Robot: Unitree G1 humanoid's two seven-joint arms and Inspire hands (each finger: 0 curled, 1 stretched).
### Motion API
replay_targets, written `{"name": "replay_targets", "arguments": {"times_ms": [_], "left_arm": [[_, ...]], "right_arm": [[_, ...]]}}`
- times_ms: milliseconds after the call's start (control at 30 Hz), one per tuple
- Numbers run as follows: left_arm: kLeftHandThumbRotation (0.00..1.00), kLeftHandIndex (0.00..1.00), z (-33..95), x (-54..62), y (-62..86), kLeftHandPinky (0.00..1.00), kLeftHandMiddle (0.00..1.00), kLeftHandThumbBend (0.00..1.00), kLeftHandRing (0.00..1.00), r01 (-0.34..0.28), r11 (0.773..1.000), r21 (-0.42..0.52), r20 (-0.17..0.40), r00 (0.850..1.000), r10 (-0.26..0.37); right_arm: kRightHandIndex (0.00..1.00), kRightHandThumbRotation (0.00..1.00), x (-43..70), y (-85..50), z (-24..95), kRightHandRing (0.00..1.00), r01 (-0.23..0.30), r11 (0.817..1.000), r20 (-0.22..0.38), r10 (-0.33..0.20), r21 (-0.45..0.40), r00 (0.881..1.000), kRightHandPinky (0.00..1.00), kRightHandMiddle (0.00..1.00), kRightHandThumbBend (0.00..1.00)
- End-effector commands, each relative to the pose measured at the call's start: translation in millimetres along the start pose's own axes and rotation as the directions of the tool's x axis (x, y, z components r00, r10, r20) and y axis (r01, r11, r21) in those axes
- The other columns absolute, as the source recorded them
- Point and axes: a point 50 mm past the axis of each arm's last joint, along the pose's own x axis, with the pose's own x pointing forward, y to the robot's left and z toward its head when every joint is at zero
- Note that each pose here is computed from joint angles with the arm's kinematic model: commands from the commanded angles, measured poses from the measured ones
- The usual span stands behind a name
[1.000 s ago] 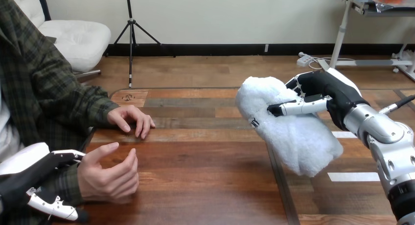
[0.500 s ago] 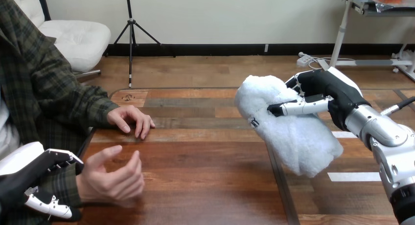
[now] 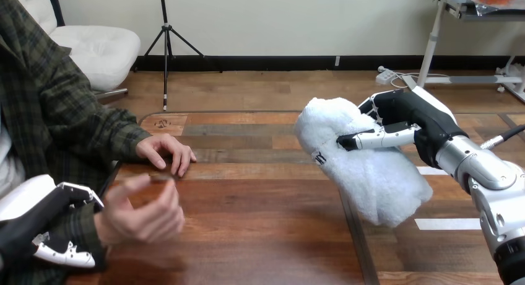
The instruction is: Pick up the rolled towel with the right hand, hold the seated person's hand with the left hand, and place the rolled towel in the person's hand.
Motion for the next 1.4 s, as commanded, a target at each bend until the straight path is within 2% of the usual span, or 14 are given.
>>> {"name": "replay_targets", "arguments": {"times_ms": [0, 733, 1367], "left_arm": [[0.0, 0.52, 4.1, 4.9, 0.3, 0.41, 0.51, 0.81, 0.45, -0.046, 0.998, -0.035, 0.026, 0.999, 0.047], [0.0, 0.49, 13.8, 8.6, -1.8, 0.36, 0.47, 0.81, 0.41, -0.132, 0.988, -0.076, 0.1, 0.985, 0.139], [0.07, 0.49, 23.5, 13.0, -0.1, 0.36, 0.48, 0.82, 0.42, -0.17, 0.982, -0.088, 0.158, 0.971, 0.182]], "right_arm": [[0.43, 0.0, 0.6, -17.3, 21.7, 0.34, 0.047, 0.999, 0.098, -0.047, -0.004, 0.994, 0.29, 0.4, 0.78], [0.43, 0.0, 6.6, -12.2, 31.0, 0.33, 0.042, 0.999, 0.121, -0.042, 0.006, 0.992, 0.29, 0.39, 0.77], [0.43, 0.0, 21.6, 8.4, 32.3, 0.33, -0.003, 1.0, 0.131, 0.003, 0.002, 0.991, 0.29, 0.39, 0.78]]}}
